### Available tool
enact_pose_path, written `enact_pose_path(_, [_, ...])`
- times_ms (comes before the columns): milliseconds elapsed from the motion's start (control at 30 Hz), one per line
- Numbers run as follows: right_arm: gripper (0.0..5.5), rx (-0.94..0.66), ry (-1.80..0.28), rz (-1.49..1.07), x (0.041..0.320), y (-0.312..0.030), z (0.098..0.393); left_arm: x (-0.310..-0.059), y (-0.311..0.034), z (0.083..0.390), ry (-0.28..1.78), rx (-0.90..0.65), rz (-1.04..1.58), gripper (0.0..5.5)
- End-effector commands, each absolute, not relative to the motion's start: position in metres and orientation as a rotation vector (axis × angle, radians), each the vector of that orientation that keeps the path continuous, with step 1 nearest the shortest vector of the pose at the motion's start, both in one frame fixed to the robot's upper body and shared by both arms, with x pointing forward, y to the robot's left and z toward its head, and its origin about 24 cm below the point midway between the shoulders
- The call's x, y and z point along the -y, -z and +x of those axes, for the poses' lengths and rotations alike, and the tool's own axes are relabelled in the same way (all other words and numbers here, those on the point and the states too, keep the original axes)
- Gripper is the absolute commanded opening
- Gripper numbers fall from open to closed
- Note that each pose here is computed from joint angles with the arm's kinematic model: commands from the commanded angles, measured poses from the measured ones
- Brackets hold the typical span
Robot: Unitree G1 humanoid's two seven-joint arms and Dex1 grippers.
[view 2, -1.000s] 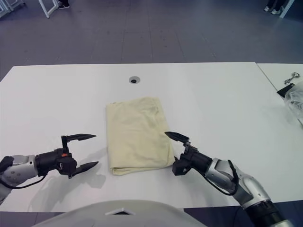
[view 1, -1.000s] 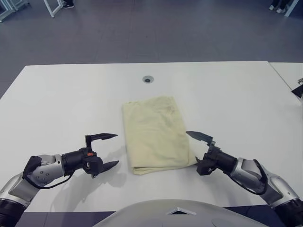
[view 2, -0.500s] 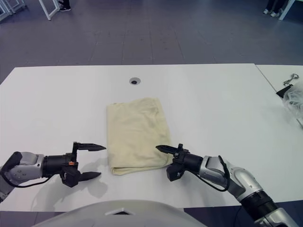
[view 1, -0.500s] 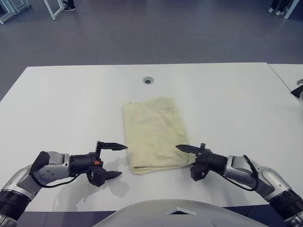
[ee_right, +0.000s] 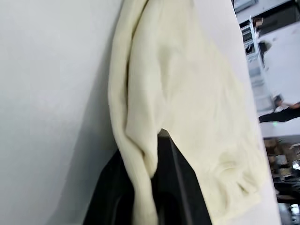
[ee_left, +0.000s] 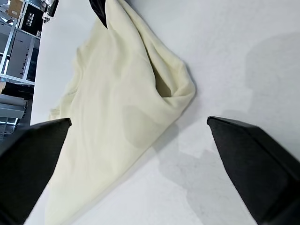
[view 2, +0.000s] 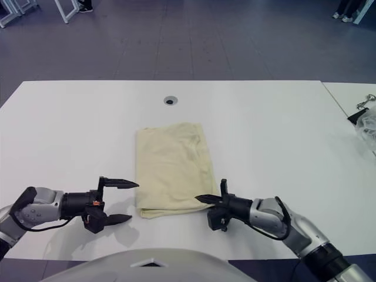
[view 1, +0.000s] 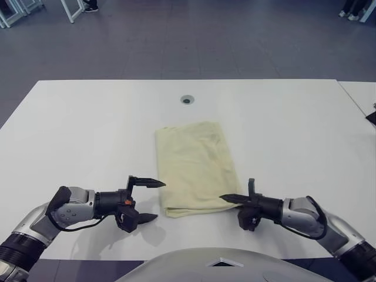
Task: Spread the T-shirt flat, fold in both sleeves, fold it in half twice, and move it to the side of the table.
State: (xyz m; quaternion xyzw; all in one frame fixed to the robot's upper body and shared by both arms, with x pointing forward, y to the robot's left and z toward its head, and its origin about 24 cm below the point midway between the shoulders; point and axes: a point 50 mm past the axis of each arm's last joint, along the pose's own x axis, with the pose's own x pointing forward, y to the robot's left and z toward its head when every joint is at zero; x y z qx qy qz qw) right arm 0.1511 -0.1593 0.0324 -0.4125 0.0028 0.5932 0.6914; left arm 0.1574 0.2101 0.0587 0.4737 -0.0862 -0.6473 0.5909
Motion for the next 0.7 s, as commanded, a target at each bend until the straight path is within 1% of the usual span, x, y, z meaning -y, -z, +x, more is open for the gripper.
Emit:
enact_pose_path(33, [0.01,-0.049,-1.316,-0.757,0.146,-0.056,0.158,-0.212,-0.053,0.158,1.544,0.162,1.134,5.40])
enact_pose_path(167, [0.01,-0.082,-1.240,-0.630,0.144,-0.073,0.169,-0.212,-0.053,0.158,1.553,0.164,1.130,5.40])
enact_pose_path(367, [0.01,-0.118,-1.190,-0.508,0.141,-0.085,0.176,-0.213,-0.054,0.157,1.556,0.165,1.120,5.40])
enact_pose_path(500, [0.00,-0.125,-1.196,-0.461,0.136,-0.089,0.175,-0.203,-0.053,0.160,1.544,0.179,1.092,4.77])
enact_pose_path(600, [0.00,-0.145,-1.193,-0.378,0.129,-0.092,0.172,-0.194,-0.052,0.162,1.542,0.188,1.076,4.28])
enact_pose_path(700, [0.00,-0.182,-1.186,-0.309,0.125,-0.093,0.170,-0.191,-0.048,0.158,1.555,0.164,1.046,3.79])
